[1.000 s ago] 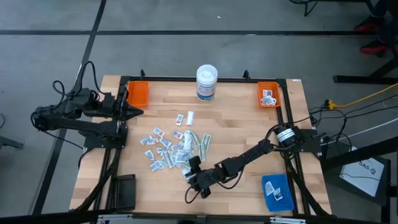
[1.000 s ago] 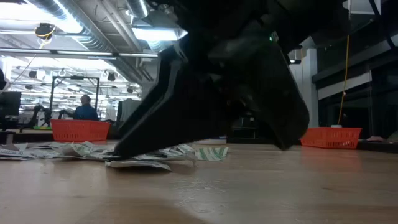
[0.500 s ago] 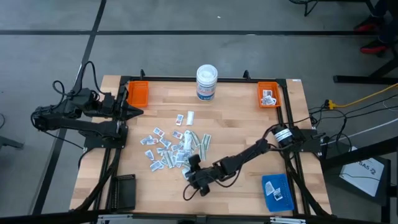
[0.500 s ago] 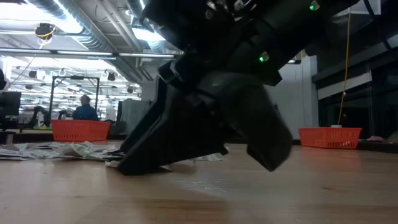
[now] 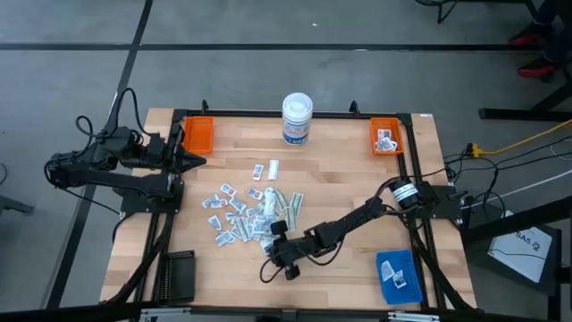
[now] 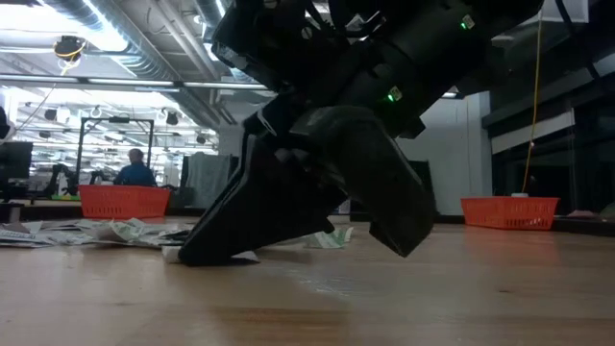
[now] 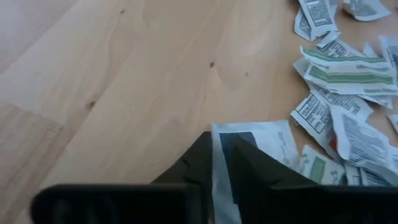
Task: Pick & Place First Aid Supplies
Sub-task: Put the gray towelette pack into the right orange bin
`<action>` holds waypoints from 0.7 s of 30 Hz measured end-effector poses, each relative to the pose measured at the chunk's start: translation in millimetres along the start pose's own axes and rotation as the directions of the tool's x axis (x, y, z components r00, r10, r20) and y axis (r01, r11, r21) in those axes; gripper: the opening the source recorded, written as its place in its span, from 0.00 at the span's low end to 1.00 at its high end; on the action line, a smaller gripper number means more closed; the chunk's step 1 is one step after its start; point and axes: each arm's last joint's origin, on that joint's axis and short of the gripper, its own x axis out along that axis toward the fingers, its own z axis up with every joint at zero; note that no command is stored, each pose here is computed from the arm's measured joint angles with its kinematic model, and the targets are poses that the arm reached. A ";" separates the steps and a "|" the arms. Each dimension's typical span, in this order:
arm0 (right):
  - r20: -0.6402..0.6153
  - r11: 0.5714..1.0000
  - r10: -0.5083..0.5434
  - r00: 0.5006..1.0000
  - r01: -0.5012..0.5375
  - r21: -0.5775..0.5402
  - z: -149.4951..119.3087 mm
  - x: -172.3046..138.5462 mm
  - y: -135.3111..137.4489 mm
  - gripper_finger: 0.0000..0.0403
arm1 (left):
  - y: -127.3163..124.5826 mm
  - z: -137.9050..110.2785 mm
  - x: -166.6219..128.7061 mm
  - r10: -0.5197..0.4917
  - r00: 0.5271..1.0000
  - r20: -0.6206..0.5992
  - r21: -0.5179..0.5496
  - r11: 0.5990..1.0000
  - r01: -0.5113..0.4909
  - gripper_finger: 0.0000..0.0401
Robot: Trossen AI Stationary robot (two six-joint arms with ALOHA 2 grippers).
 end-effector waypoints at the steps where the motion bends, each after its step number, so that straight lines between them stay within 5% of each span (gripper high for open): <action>1: 0.000 1.000 0.009 1.000 -0.009 0.008 -0.3 0.3 -0.8 0.10 | 0.0 0.0 0.1 0.000 1.000 0.000 0.000 1.000 0.000 0.01; 5: -0.002 0.999 0.029 1.000 -0.028 0.034 -1.5 1.4 -2.3 0.02 | 0.0 0.0 0.0 0.000 1.000 0.000 0.000 1.000 0.000 0.01; 21: 0.046 0.993 0.100 0.994 -0.103 0.066 11.8 -14.0 -8.6 0.01 | 0.0 -0.1 0.1 0.000 1.000 0.000 0.000 1.000 0.000 0.01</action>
